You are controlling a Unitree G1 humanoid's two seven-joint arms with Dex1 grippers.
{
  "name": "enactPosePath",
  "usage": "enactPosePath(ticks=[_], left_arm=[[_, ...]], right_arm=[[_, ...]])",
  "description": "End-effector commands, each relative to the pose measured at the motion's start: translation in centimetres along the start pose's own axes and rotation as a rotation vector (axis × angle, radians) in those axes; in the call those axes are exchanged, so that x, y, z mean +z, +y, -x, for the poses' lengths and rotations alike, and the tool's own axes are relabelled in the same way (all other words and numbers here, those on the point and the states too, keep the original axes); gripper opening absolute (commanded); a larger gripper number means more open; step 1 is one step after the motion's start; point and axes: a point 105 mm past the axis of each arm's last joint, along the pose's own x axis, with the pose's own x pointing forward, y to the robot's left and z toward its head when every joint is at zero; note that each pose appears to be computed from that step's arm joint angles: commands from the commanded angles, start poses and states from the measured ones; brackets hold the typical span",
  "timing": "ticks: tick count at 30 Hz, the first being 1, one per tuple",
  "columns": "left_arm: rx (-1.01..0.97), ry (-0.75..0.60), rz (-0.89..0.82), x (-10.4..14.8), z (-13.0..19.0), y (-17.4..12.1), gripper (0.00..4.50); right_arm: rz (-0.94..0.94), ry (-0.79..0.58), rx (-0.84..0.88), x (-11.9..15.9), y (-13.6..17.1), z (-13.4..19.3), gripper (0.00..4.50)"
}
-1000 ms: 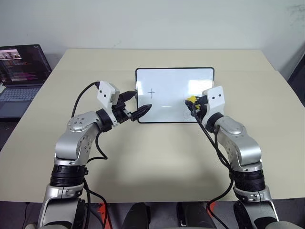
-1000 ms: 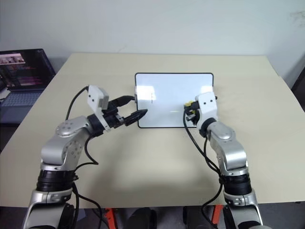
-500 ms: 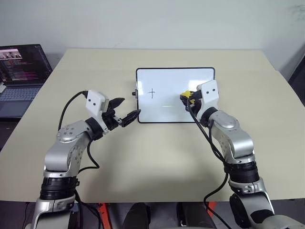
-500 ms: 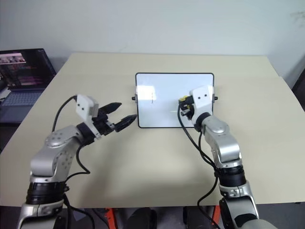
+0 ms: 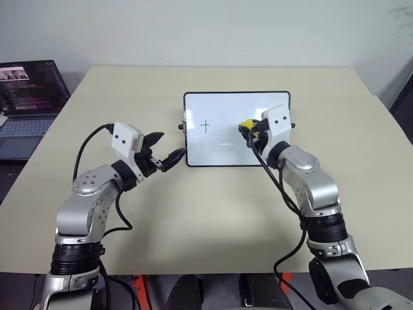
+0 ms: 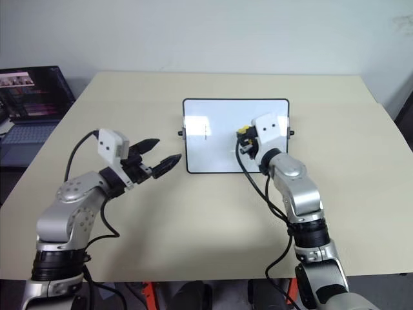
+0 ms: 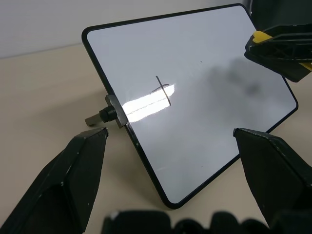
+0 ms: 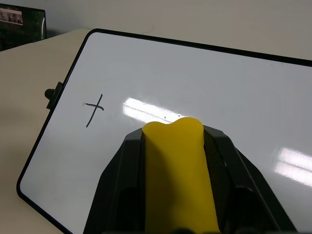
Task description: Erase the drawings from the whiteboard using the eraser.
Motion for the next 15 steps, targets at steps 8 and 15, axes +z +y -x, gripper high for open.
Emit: enactPosePath(ticks=[8, 15], left_arm=[[-0.019, -0.068, -0.063, 2.4, -0.3, -0.3, 4.50], [-0.029, -0.068, -0.063, 2.4, -0.4, -0.4, 4.50]], right_arm=[[0.020, -0.090, 0.032, 2.4, 1.0, -0.4, 1.29], [0.020, -0.108, 0.033, 3.2, 1.1, -0.7, 1.29]])
